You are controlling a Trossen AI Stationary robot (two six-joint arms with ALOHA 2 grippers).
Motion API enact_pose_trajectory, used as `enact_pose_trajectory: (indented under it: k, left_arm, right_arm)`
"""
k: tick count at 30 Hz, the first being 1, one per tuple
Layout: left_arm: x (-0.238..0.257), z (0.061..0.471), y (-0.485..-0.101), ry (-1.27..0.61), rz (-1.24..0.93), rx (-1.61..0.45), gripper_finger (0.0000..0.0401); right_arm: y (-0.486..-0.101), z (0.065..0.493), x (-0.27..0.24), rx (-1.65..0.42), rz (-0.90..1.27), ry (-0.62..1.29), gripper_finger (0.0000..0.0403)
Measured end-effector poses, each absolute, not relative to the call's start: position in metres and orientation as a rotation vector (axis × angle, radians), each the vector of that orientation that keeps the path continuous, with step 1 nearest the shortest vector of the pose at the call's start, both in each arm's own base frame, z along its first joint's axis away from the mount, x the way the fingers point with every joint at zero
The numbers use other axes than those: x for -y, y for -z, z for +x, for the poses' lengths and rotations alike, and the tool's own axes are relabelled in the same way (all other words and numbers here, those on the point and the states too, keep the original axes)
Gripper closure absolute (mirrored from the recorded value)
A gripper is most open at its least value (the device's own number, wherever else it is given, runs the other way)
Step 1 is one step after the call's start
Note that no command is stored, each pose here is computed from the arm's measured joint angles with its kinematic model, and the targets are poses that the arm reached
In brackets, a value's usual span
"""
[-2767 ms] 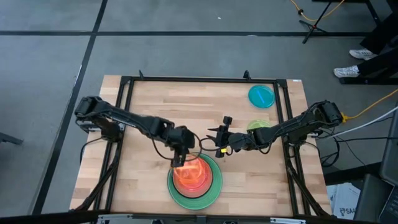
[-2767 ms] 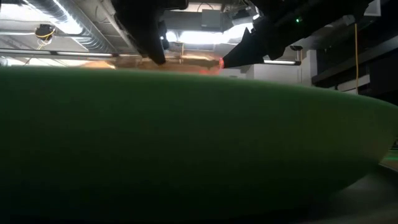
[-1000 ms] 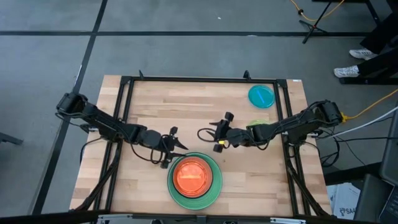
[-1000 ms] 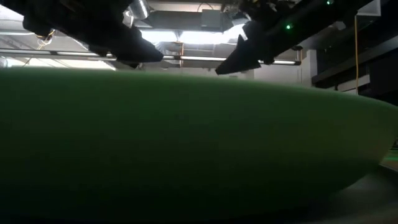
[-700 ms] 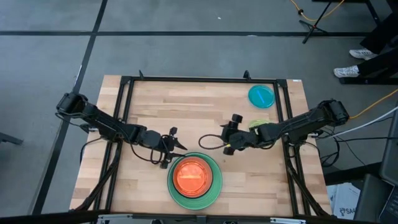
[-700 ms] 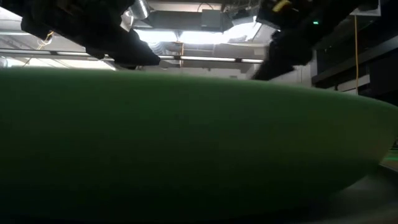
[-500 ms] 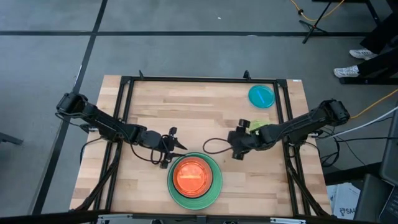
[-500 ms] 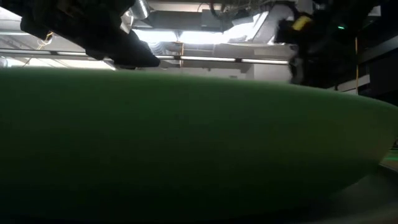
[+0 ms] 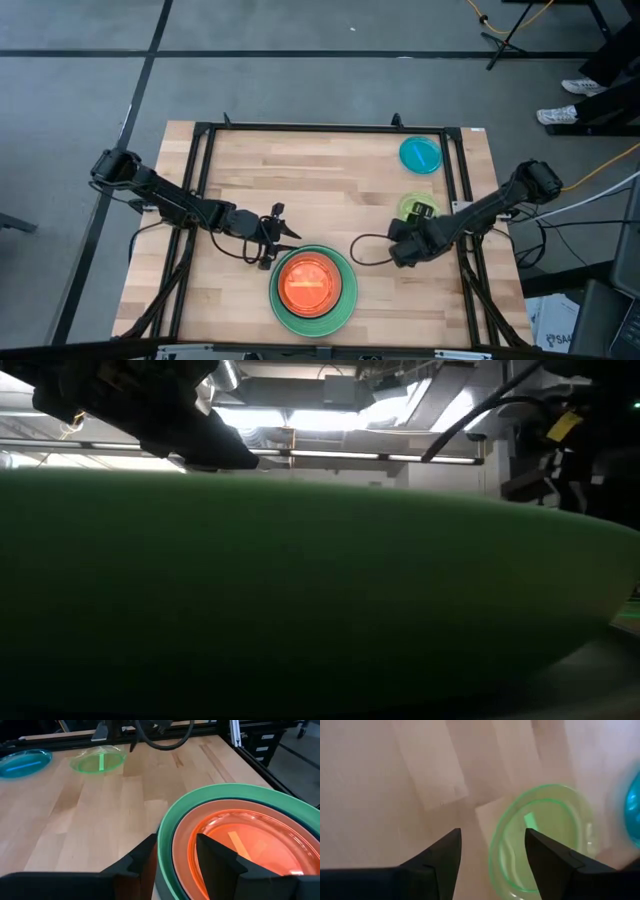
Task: Stack plastic plates
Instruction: Stack the green plate on top of the orange plate
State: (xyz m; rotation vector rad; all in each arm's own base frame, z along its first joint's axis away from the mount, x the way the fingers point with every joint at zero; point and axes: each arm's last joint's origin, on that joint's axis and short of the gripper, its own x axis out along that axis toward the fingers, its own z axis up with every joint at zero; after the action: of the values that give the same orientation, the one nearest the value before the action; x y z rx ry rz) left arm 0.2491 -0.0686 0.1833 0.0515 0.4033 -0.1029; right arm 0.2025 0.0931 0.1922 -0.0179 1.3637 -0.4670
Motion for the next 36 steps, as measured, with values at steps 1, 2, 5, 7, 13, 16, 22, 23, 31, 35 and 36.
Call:
enact_pose_trajectory:
  k: [1, 2, 5, 7, 13, 16, 22, 23, 31, 35, 36]
  left_arm:
    - [0.069, 0.249, -0.183, 0.103, 0.051, -0.403, 0.0271]
    - [0.069, 0.249, -0.183, 0.103, 0.051, -0.403, 0.0271]
    - [0.069, 0.249, -0.183, 0.103, 0.05, -0.403, 0.0271]
    - [0.069, 0.249, -0.183, 0.103, 0.051, -0.406, 0.0271]
    - [0.069, 0.249, -0.183, 0.103, 0.053, -0.408, 0.0271]
    - [0.069, 0.249, -0.183, 0.103, 0.054, -0.408, 0.0271]
    - [0.069, 0.249, -0.183, 0.103, 0.054, -0.408, 0.0271]
    - [0.069, 0.249, -0.183, 0.103, 0.054, -0.408, 0.0271]
    - [0.069, 0.249, -0.183, 0.103, 0.054, -0.408, 0.0271]
    - [0.069, 0.249, -0.183, 0.103, 0.053, -0.408, 0.0271]
    - [0.069, 0.249, -0.183, 0.103, 0.053, -0.408, 0.0271]
  right_arm:
    - [-0.191, 0.202, -0.093, -1.362, -0.023, 0.469, 0.02]
    - [-0.188, 0.2, -0.093, -1.367, -0.019, 0.472, 0.0205]
    - [-0.174, 0.191, -0.089, -1.419, -0.003, 0.492, 0.0222]
    - [-0.163, 0.186, -0.086, -1.431, 0.004, 0.501, 0.0233]
    - [-0.142, 0.176, -0.081, -1.422, 0.02, 0.511, 0.0248]
    - [-0.136, 0.171, -0.077, -1.42, 0.0, 0.548, 0.0249]
    - [-0.131, 0.167, -0.074, -1.395, -0.03, 0.573, 0.0256]
    - [-0.13, 0.167, -0.074, -1.397, -0.034, 0.573, 0.0262]
    - [-0.125, 0.167, -0.074, -1.39, -0.07, 0.501, 0.036]
    - [-0.125, 0.168, -0.075, -1.387, -0.102, 0.462, 0.0397]
    - [-0.125, 0.169, -0.075, -1.384, -0.107, 0.46, 0.0395]
